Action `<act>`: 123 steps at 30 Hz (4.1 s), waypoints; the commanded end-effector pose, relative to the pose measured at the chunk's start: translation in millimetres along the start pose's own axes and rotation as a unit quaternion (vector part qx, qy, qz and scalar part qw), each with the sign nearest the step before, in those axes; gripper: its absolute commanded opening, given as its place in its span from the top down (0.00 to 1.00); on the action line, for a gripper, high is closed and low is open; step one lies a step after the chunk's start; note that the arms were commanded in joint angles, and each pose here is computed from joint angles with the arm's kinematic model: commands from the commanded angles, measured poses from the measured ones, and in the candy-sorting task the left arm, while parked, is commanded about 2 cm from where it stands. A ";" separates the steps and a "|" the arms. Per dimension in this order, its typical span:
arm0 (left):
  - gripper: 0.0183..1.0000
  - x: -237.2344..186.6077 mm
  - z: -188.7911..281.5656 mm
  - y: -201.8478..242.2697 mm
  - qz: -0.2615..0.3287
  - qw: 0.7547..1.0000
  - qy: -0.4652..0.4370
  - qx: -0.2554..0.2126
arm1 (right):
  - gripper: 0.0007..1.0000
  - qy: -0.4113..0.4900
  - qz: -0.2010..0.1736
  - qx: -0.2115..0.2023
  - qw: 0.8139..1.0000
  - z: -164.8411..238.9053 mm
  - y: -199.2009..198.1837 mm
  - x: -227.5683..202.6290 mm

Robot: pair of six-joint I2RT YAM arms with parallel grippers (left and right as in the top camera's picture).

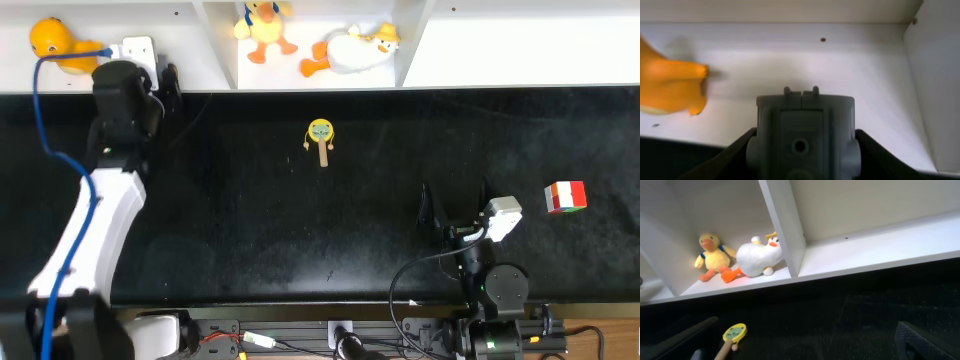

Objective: Store Toys

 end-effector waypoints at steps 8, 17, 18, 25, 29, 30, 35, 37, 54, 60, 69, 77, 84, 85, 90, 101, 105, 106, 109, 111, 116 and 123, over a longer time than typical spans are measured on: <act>0.74 16.7 -31.8 0.9 0.012 0.998 -0.059 0.010 | 0.00 -0.001 -0.004 -0.001 1.000 -0.3 -1.1 -3.1; 0.74 9.7 -49.4 -7.5 0.011 0.998 -0.064 -0.010 | 0.00 -0.001 -0.004 -0.001 1.000 -0.3 -1.1 -3.1; 0.74 9.3 -50.0 -7.5 0.011 0.998 -0.064 -0.010 | 0.01 -0.001 -0.004 -0.001 1.000 -0.3 -1.1 -3.1; 0.48 10.1 -50.5 -7.5 0.011 0.998 -0.066 -0.010 | 0.00 -0.001 -0.004 -0.001 1.000 -0.3 -1.1 -3.1; 0.00 10.2 -50.4 -7.5 0.011 0.998 -0.067 -0.010 | 0.01 -0.001 -0.004 -0.001 1.000 -0.3 -1.1 -3.1; 0.00 10.9 -50.4 -7.4 0.011 0.998 -0.068 -0.010 | 0.01 -0.001 -0.004 -0.001 1.000 -0.3 -1.2 -3.1; 0.00 16.5 -49.1 -7.1 0.012 0.997 -0.080 -0.009 | 0.00 -0.001 -0.004 -0.001 1.000 -0.3 -1.1 -3.1; 0.00 19.1 -47.0 -6.7 0.013 0.996 -0.084 -0.009 | 0.01 -0.001 -0.004 -0.001 1.000 -0.3 -1.1 -3.1; 0.00 28.2 113.8 11.9 0.001 1.000 -0.027 0.008 | 0.01 -0.001 -0.004 -0.001 1.000 -0.3 -1.1 -3.1; 0.00 -10.6 197.9 30.5 -0.005 0.999 0.016 0.039 | 0.00 -0.001 -0.004 -0.001 1.000 -0.3 -1.1 -3.1; 0.00 -51.4 230.6 32.5 -0.015 0.996 0.077 0.036 | 0.00 -0.001 -0.004 -0.001 1.000 -0.3 -1.1 -3.1; 0.00 -71.0 233.1 31.6 -0.024 0.991 0.125 0.032 | 0.00 -0.001 -0.004 -0.001 1.000 -0.3 -1.1 -3.1; 0.00 -78.9 239.3 27.1 -0.017 0.992 0.128 0.014 | 0.00 -0.001 -0.004 -0.001 1.000 -0.3 -1.1 -3.1; 0.00 -77.1 241.0 23.3 -0.009 0.993 0.116 0.000 | 0.00 -0.001 -0.004 -0.001 1.000 -0.3 -1.1 -3.1; 0.00 -82.6 230.0 23.7 0.011 1.000 0.022 0.014 | 0.00 -0.001 -0.004 -0.001 1.000 -0.3 -1.1 -3.1; 0.00 -139.2 152.1 12.6 0.119 0.972 -0.199 0.018 | 0.01 -0.001 -0.004 -0.001 1.000 -0.3 -1.1 -3.1; 0.00 -144.8 153.5 11.0 0.127 0.971 -0.202 0.012 | 0.00 -0.001 -0.004 -0.001 1.000 -0.3 -1.1 -3.1; 0.00 -143.8 154.4 11.5 0.127 0.970 -0.206 0.012 | 0.00 -0.001 -0.004 -0.001 1.000 -0.3 -1.1 -3.1; 0.00 -142.3 155.8 11.7 0.126 0.969 -0.211 0.013 | 0.00 -0.001 -0.004 -0.001 1.000 -0.3 -1.1 -3.1; 0.00 -140.0 157.7 10.4 0.115 0.969 -0.218 0.009 | 0.00 -0.001 -0.004 -0.001 1.000 -0.3 -1.1 -3.1; 0.00 -138.3 158.5 8.5 0.118 0.968 -0.223 0.001 | 0.00 -0.001 -0.004 -0.001 1.000 -0.3 -1.1 -3.1; 0.00 -138.5 158.4 8.6 0.118 0.968 -0.223 0.001 | 0.00 -0.001 -0.004 -0.001 1.000 -0.3 -1.1 -3.1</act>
Point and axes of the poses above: each gripper's point midway between its finger pads, its own z axis back along the fingers, its own y axis along the line the jaws close on, x = y × z, the point moved 3 cm from there along z, back along the fingers, and after that the axes turned 4 degrees about -z, right-handed, at the moved point
